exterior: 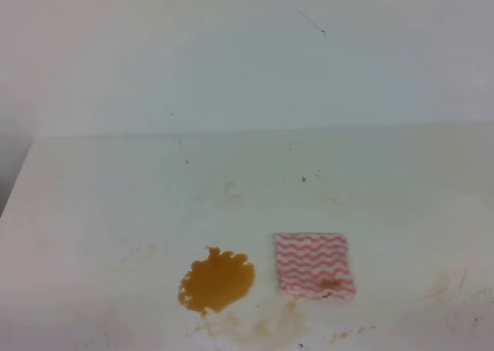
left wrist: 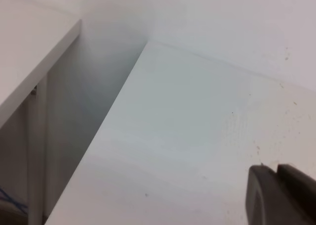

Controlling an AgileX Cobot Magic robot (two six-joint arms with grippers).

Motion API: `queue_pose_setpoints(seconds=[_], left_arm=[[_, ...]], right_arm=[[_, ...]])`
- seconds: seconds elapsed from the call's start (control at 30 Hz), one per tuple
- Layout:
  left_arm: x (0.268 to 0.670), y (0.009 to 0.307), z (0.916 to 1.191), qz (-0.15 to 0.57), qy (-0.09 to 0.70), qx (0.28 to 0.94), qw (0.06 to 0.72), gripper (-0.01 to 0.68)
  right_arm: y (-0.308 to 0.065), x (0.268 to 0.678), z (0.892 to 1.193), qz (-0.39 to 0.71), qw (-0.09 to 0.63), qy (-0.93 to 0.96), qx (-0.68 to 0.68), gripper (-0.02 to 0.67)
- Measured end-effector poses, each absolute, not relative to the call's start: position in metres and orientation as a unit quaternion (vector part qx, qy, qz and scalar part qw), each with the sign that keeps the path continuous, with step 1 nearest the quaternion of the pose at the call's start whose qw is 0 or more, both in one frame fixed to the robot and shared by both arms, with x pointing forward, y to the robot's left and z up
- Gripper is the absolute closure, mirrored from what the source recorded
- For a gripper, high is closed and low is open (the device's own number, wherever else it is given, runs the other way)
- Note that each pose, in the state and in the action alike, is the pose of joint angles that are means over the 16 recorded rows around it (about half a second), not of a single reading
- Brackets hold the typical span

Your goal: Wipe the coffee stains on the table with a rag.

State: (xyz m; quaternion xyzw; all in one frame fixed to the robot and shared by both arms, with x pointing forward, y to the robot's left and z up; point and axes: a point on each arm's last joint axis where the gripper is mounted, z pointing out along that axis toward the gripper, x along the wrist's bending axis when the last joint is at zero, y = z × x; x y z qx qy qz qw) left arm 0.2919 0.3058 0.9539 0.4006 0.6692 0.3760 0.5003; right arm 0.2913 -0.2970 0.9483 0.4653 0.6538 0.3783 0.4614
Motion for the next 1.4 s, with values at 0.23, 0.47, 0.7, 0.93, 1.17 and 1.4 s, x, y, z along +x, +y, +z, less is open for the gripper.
queue_pose_setpoints(seconds=[0.23, 0.47, 0.7, 0.93, 1.17, 1.4], left_arm=[[0.2919, 0.3058, 0.9535, 0.376, 0.669, 0.401, 0.5, 0.676], [0.2918, 0.3057, 0.9528, 0.376, 0.669, 0.401, 0.5, 0.676], [0.2919, 0.3058, 0.9515, 0.375, 0.67, 0.401, 0.499, 0.676], [0.2919, 0.3058, 0.9515, 0.375, 0.67, 0.401, 0.499, 0.676], [0.2918, 0.3057, 0.9535, 0.376, 0.669, 0.4, 0.501, 0.676], [0.2917, 0.3057, 0.9541, 0.377, 0.668, 0.4, 0.501, 0.676]], right_arm=[[-0.2972, 0.2913, 0.9483, 0.376, 0.463, 0.655, 0.464, 0.651], [-0.2993, 0.2915, 0.9484, 0.355, 0.481, 0.665, 0.448, 0.651], [-0.3019, 0.2917, 0.9486, 0.326, 0.504, 0.677, 0.426, 0.651], [-0.3032, 0.2918, 0.9485, 0.312, 0.514, 0.683, 0.416, 0.651], [-0.3033, 0.2918, 0.9485, 0.31, 0.515, 0.683, 0.415, 0.651], [-0.3033, 0.2918, 0.9485, 0.31, 0.515, 0.684, 0.414, 0.651]])
